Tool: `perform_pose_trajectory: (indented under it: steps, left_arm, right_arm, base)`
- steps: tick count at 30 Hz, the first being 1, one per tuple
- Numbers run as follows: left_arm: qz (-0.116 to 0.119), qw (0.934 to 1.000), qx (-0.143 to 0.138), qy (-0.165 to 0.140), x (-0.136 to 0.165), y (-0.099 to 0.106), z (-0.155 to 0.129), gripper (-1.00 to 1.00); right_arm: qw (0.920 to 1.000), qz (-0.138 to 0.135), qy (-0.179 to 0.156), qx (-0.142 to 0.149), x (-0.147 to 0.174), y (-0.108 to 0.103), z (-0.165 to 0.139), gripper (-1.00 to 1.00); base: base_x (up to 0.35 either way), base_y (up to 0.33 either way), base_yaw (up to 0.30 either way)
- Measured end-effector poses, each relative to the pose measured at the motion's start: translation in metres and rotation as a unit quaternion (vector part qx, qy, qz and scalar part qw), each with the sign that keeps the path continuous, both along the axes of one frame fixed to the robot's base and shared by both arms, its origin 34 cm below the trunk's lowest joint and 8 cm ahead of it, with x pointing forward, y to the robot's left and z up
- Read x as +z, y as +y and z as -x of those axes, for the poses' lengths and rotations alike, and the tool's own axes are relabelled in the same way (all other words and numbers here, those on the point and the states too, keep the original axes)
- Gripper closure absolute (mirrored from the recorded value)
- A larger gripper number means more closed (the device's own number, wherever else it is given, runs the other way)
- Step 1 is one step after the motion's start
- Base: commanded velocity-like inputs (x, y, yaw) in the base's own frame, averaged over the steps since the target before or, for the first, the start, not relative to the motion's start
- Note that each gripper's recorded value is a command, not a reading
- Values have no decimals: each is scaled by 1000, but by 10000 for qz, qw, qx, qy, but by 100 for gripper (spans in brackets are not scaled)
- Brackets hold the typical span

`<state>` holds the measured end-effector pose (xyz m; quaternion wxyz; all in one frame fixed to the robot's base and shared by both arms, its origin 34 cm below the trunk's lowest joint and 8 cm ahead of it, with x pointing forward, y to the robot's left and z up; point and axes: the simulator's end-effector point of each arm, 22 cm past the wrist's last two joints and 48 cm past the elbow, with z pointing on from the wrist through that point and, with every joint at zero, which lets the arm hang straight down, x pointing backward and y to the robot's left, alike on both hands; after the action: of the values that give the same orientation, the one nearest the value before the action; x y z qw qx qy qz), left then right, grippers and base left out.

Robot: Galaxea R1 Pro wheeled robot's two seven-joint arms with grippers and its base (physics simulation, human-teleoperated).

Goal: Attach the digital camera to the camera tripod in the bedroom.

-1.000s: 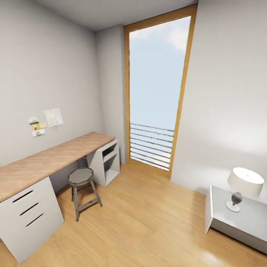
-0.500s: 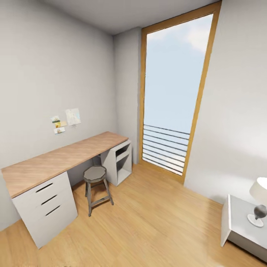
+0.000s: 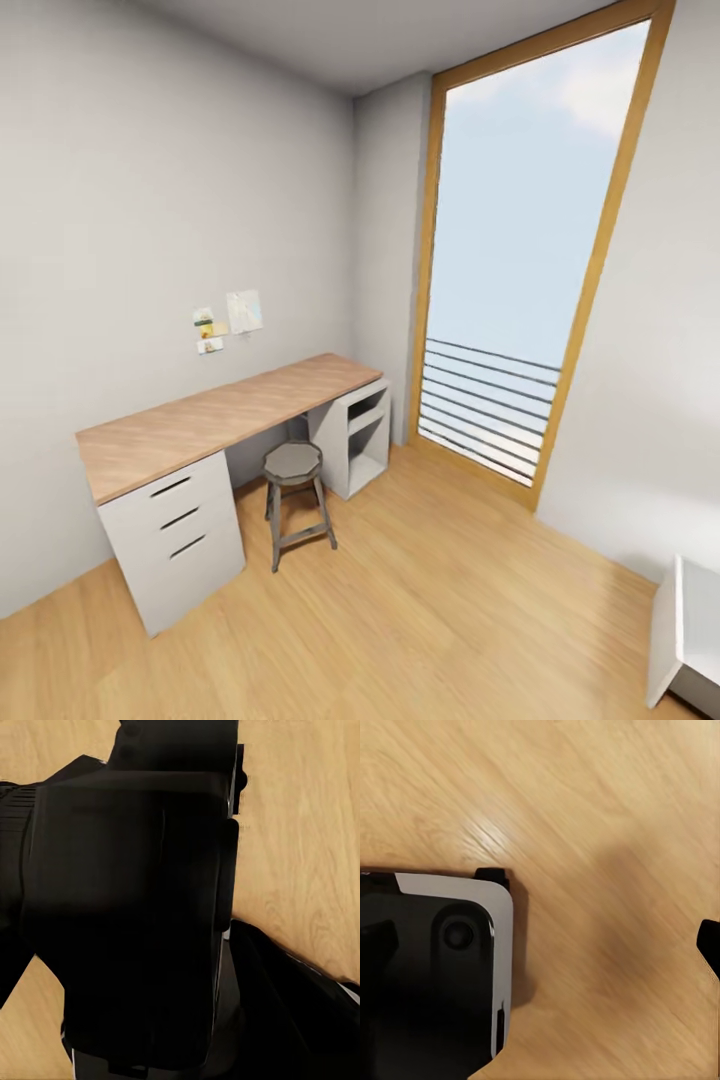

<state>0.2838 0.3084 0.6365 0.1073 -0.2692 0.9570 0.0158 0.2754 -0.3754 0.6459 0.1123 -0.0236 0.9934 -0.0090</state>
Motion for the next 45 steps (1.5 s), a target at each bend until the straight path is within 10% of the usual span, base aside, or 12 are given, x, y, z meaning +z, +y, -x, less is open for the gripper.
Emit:
perform_pose_trajectory:
  steps: [45]
  left_arm:
    - [133,9999,-11,8,-1,-21,0,100]
  right_arm:
    - [10000,13,8,31,0,-1,0,-100]
  base:
    - [0,0,267]
